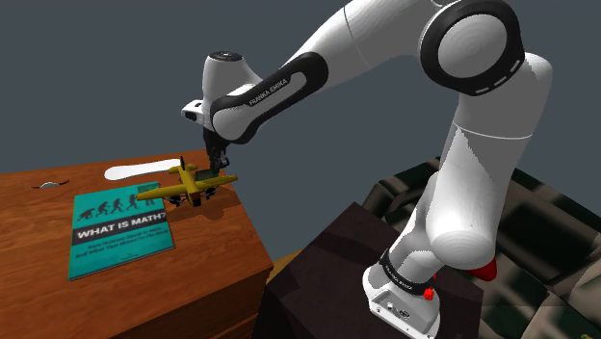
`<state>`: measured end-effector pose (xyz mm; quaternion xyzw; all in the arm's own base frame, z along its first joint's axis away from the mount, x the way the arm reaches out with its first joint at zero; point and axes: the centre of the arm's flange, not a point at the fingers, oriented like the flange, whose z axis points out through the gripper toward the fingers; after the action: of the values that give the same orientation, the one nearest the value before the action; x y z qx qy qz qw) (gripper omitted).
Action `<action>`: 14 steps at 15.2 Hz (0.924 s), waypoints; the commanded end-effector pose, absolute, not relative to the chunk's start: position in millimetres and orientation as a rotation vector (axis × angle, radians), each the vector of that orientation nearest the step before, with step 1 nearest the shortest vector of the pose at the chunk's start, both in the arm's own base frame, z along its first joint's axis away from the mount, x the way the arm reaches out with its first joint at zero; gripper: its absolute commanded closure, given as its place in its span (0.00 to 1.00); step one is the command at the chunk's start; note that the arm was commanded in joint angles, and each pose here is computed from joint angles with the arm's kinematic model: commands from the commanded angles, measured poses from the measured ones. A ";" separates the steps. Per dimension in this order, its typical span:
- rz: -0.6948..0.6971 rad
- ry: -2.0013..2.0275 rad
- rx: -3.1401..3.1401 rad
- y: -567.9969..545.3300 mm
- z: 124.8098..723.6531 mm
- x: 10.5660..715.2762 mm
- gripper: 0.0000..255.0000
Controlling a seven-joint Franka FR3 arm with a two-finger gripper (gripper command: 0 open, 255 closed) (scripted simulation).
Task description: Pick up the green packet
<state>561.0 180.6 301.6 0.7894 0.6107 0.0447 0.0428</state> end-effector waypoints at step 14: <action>0.136 1.868 2.415 180.2 354.1 560.6 1.00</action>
<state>560.9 179.6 348.6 0.7894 0.6108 0.0448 0.0428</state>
